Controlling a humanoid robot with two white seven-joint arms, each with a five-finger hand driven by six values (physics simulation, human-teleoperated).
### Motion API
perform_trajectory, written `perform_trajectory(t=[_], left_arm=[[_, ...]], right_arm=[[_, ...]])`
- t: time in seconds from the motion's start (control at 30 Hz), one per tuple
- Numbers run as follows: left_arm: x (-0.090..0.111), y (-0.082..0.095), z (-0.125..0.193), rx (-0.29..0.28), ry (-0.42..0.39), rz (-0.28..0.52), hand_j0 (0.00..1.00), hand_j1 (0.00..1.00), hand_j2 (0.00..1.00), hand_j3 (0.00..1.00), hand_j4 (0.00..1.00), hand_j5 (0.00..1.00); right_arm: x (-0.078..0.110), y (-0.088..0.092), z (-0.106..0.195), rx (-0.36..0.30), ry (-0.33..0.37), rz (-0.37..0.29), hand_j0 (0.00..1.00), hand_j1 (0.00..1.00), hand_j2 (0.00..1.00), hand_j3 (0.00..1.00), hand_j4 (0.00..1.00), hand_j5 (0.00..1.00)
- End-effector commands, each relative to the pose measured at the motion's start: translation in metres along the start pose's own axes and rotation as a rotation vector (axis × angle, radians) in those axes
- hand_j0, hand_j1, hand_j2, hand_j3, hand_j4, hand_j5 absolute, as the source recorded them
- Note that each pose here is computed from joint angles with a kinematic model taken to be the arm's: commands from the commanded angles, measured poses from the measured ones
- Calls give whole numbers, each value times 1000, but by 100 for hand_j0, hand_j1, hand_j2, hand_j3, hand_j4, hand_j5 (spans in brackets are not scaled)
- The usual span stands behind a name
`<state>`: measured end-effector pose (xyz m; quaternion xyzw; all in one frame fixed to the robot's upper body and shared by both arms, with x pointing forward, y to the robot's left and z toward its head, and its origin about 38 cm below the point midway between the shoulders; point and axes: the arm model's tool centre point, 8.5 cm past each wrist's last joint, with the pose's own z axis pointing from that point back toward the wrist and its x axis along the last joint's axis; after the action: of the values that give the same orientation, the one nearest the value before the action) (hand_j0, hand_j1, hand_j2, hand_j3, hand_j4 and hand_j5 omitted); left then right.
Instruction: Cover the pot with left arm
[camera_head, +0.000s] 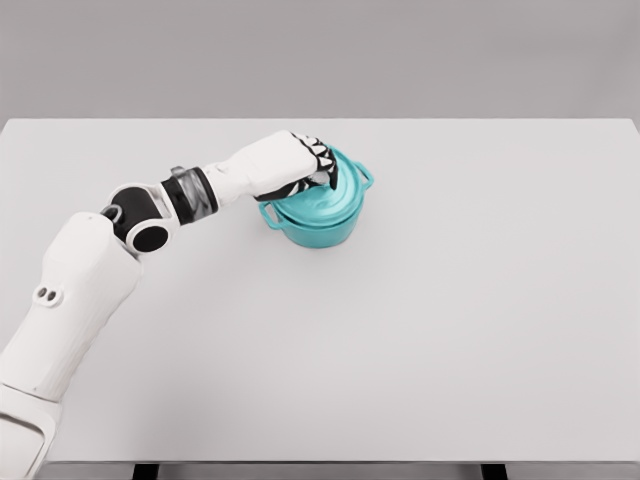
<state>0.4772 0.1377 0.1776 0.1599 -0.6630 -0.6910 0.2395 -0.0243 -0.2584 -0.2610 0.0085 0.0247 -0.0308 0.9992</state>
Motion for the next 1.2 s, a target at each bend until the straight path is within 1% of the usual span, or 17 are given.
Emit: perform_trajectory(t=[0.0, 0.07, 0.13, 0.27, 0.57, 0.6, 0.73, 0.93, 1.03, 1.17], left_arm=[[-3, -2, 1, -2, 8, 12, 50, 50, 50, 50, 50, 50], [-6, -2, 0, -9, 15, 13, 50, 50, 50, 50, 50, 50], [-5, -3, -3, -8, 14, 20, 53, 53, 53, 53, 53, 53], [-5, -3, -3, -8, 14, 20, 54, 54, 54, 54, 54, 54], [-2, -3, -7, -2, 6, 25, 60, 60, 60, 60, 60, 60], [-2, -3, -7, -2, 6, 25, 64, 64, 64, 64, 64, 64], [-3, -5, -7, -6, 8, 31, 68, 68, 68, 68, 68, 68], [-3, -5, -7, -5, 9, 30, 69, 69, 69, 69, 69, 69], [-3, -5, -7, -5, 9, 30, 72, 72, 72, 72, 72, 72], [-4, -3, -7, -3, 9, 27, 72, 72, 72, 72, 72, 72]], right_arm=[[-1, 0, 0, 1, 1, 0, 100, 100, 100, 100, 100, 100], [-1, 0, 0, 1, 2, 0, 100, 100, 100, 100, 100, 100], [0, 0, 0, 0, 0, 0, 100, 100, 100, 100, 100, 100], [0, 0, 0, 0, 0, 0, 100, 100, 100, 100, 100, 100], [0, 0, 0, 0, 0, 0, 100, 100, 100, 100, 100, 100], [0, 0, 0, 0, 0, 0, 100, 100, 100, 100, 100, 100], [0, 0, 0, 0, 0, 0, 100, 100, 100, 100, 100, 100], [-1, 0, 0, 1, 1, 0, 100, 100, 100, 100, 100, 100], [0, 0, 0, 0, 0, 0, 100, 100, 100, 100, 100, 100], [0, 0, 0, 0, 0, 0, 100, 100, 100, 100, 100, 100]])
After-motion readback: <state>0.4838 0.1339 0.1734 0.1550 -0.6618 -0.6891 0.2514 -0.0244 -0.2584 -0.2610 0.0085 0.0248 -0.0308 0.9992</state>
